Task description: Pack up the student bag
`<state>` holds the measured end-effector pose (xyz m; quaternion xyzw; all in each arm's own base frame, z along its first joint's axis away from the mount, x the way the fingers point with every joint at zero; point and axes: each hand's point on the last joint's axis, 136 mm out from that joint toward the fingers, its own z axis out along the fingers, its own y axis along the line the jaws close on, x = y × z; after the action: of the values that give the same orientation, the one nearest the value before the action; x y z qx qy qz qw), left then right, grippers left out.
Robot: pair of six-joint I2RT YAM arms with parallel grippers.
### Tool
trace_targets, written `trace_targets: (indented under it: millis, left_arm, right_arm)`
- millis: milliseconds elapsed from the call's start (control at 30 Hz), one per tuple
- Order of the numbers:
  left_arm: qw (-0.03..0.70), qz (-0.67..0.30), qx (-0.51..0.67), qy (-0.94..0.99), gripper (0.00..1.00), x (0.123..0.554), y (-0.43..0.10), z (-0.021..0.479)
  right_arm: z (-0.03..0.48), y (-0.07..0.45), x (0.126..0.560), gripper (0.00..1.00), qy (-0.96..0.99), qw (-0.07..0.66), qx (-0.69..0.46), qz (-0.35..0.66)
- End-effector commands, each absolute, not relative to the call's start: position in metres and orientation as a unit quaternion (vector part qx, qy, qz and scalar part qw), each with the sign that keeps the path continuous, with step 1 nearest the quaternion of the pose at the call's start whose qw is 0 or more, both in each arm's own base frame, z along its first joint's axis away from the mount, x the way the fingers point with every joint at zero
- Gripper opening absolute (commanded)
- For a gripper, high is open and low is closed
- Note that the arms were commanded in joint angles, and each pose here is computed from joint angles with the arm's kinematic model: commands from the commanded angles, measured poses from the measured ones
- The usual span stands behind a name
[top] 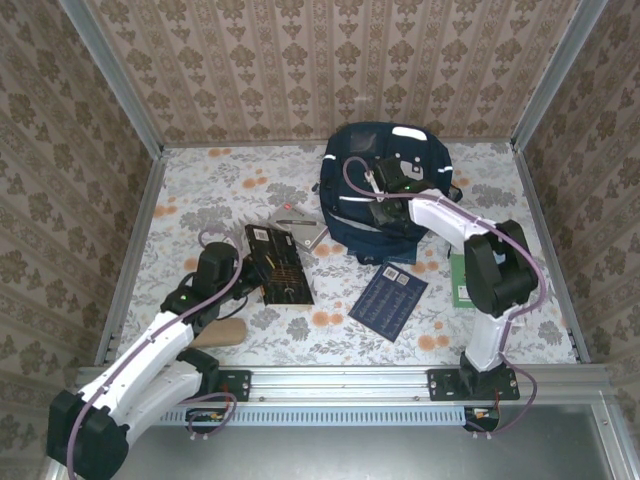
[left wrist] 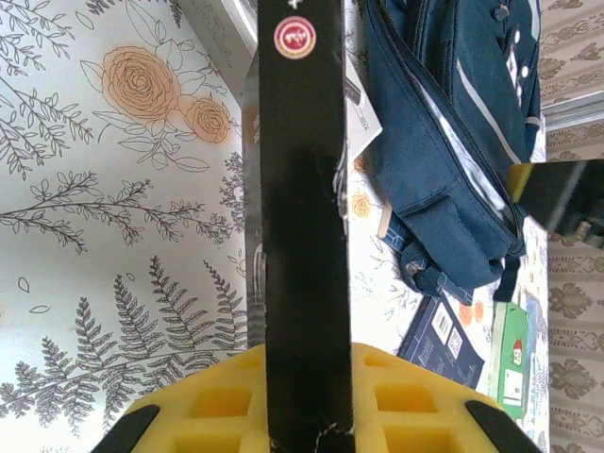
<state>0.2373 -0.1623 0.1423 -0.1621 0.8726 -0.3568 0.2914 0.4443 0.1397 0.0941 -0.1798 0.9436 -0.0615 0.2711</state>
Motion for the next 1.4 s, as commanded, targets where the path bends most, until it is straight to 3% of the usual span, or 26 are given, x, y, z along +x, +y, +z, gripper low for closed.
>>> trace_targets:
  millis: [0,433,567,700,900,1367]
  left_arm:
    - [0.328,-0.388,-0.132,0.851,0.0,0.248,-0.17,0.18]
    - [0.328,-0.387,-0.145,0.849,0.0,0.256,-0.158,0.178]
    - [0.329,-0.387,-0.147,0.849,0.0,0.257,-0.156,0.178]
    - [0.33,-0.388,-0.148,0.848,0.0,0.257,-0.155,0.179]
    - [0.339,-0.389,-0.145,0.844,0.0,0.259,-0.154,0.186]
    - [0.341,-0.396,-0.147,0.84,0.0,0.258,-0.152,0.191]
  right_arm:
    - [0.07,0.122,0.443,0.55,0.953,0.229,-0.176,-0.089]
    - [0.031,0.238,0.379,0.57,0.97,0.159,-0.185,0.021]
    - [0.039,0.285,0.37,0.57,0.971,0.147,-0.172,0.08]
    - [0.067,0.317,0.375,0.58,0.957,0.183,-0.202,0.099]
    - [0.089,0.307,0.387,0.59,0.935,0.217,-0.276,0.04]
    - [0.048,0.269,0.409,0.6,0.909,0.204,-0.347,-0.112]
